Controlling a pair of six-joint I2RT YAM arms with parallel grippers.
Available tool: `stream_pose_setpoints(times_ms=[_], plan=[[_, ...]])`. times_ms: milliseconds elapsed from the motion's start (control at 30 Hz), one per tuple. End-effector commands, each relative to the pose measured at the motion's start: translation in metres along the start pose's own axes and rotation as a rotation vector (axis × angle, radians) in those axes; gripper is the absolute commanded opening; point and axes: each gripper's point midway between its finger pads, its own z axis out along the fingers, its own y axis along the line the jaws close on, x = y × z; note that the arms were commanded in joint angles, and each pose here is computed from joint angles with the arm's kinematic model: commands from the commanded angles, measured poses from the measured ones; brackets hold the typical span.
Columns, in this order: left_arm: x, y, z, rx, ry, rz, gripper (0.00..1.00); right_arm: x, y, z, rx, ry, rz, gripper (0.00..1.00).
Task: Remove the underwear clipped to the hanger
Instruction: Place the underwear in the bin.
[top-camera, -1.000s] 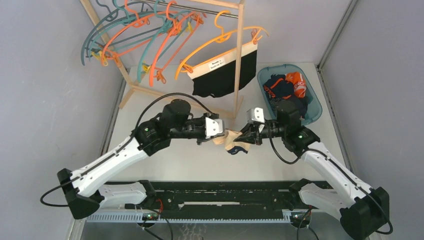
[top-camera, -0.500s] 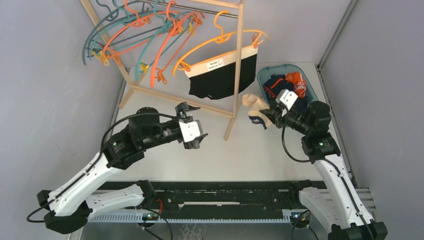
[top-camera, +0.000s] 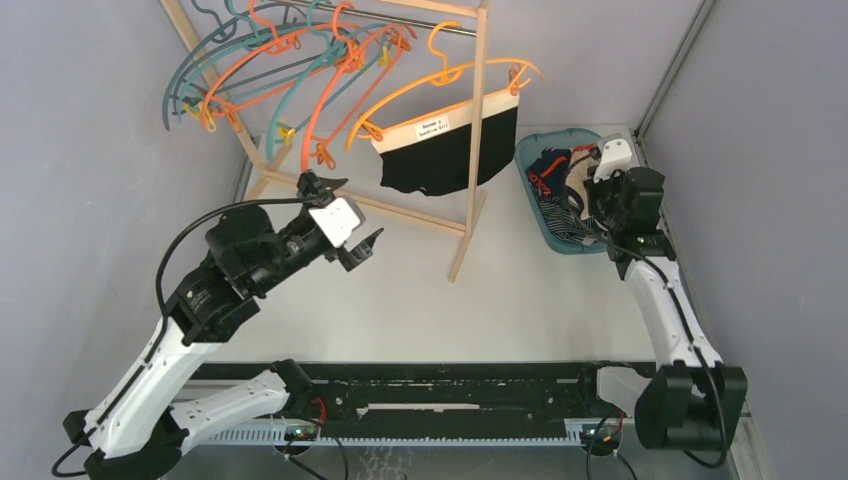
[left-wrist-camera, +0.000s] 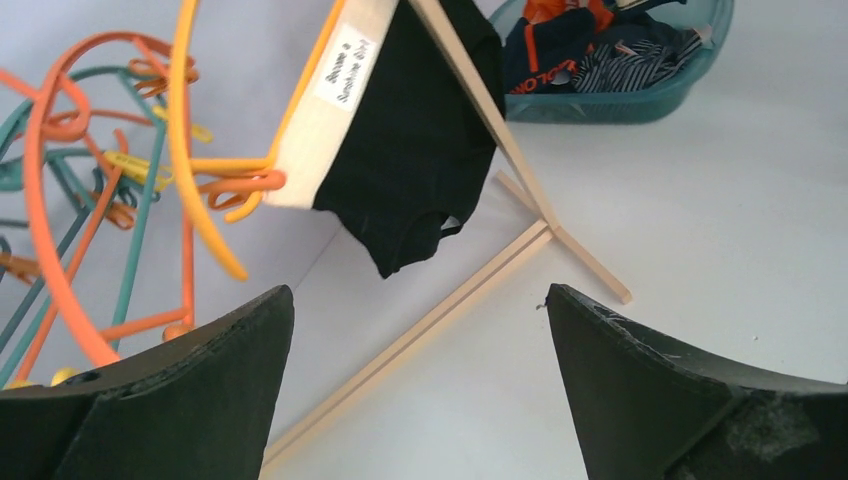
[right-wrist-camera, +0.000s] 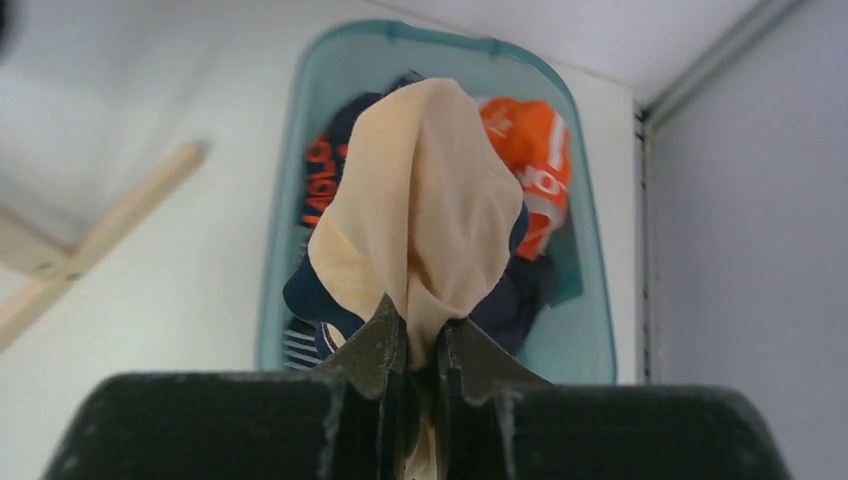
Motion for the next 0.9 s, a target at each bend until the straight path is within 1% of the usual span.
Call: stream_pose_setpoints(times_ms=[0, 100, 133, 167, 200, 233, 333, 400, 433, 500, 567, 733, 867], plan=[[-0.022, 0.025, -0.02, -0.102, -0.065, -0.056, 0.99, -0.007, -0.057, 0.016, 0.144, 0.014, 0.014, 0.03], [-0.024, 0.031, -0.027, -0.132, -0.074, -0.07, 1.0, 0.013, -0.075, 0.033, 0.129, 0.084, 0.05, 0.08], [-0.025, 0.034, -0.03, -0.147, -0.078, -0.077, 1.0, 0.023, -0.077, 0.041, 0.108, 0.116, 0.061, 0.14], [-0.026, 0.038, -0.033, -0.163, -0.082, -0.085, 1.0, 0.031, -0.077, 0.047, 0.085, 0.146, 0.068, 0.23], [-0.026, 0.042, -0.035, -0.179, -0.081, -0.094, 1.0, 0.036, -0.077, 0.051, 0.069, 0.175, 0.073, 0.35], [-0.027, 0.046, -0.036, -0.197, -0.081, -0.108, 1.0, 0.041, -0.077, 0.054, 0.058, 0.208, 0.083, 0.42], [-0.027, 0.059, -0.04, -0.252, -0.072, -0.135, 1.0, 0.045, -0.074, 0.058, 0.03, 0.257, 0.111, 0.54], [-0.029, 0.068, -0.042, -0.287, -0.067, -0.153, 1.0, 0.041, -0.072, 0.055, 0.02, 0.249, 0.111, 0.72], [-0.029, 0.072, -0.042, -0.298, -0.064, -0.162, 1.0, 0.037, -0.069, 0.053, 0.012, 0.24, 0.108, 0.77], [-0.03, 0.078, -0.042, -0.313, -0.055, -0.169, 1.0, 0.025, -0.065, 0.047, -0.003, 0.21, 0.099, 0.81], [-0.03, 0.083, -0.04, -0.315, -0.041, -0.166, 1.0, 0.011, -0.058, 0.04, -0.023, 0.178, 0.09, 0.83], [-0.031, 0.092, -0.031, -0.3, -0.008, -0.17, 1.0, -0.021, -0.03, 0.017, -0.103, 0.102, 0.067, 0.84], [-0.03, 0.097, -0.021, -0.287, 0.008, -0.181, 1.0, -0.039, 0.005, -0.001, -0.178, 0.076, 0.043, 0.84]])
